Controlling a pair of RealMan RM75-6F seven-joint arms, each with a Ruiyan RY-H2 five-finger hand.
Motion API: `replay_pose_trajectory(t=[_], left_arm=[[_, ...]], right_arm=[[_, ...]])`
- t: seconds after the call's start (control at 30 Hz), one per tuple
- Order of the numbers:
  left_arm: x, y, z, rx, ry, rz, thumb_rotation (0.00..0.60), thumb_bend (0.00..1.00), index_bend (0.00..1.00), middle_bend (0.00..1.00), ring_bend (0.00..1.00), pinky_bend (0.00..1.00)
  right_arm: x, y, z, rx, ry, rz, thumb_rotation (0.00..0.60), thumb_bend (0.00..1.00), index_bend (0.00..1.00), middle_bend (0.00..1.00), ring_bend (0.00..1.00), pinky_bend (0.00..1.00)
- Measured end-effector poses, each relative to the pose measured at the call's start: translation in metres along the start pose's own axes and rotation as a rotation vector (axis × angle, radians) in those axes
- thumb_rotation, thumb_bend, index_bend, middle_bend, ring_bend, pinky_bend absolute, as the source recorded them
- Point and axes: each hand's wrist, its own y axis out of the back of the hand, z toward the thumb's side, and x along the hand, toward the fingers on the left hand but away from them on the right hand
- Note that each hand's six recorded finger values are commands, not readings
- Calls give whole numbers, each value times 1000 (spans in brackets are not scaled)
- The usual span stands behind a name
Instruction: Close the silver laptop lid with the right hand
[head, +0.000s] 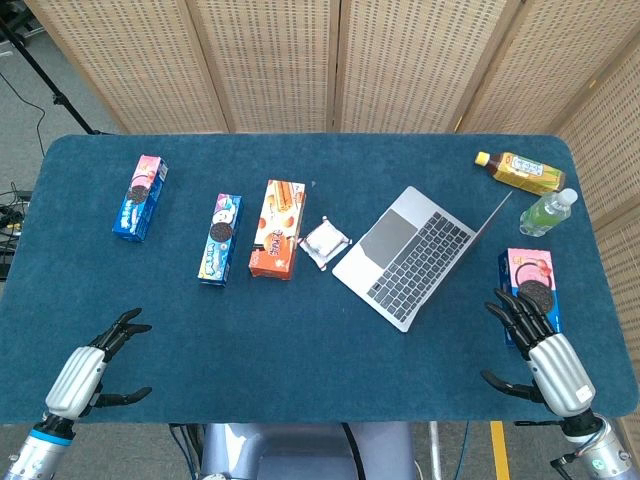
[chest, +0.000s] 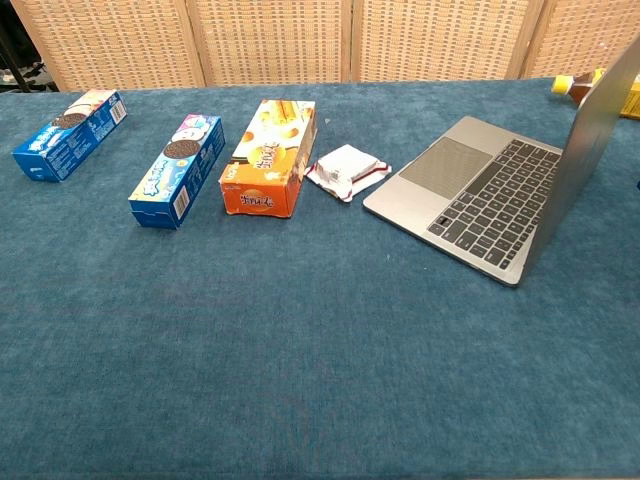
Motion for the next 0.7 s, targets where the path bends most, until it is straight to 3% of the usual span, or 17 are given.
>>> replay_pose_trajectory(t=[0.7], left_arm=[[-5,5,-1,-9,2,14,600,13,229,121,205,286]], right_arm=[[-26,2,-9,-1,-12,31,600,219,0,0,0,0]])
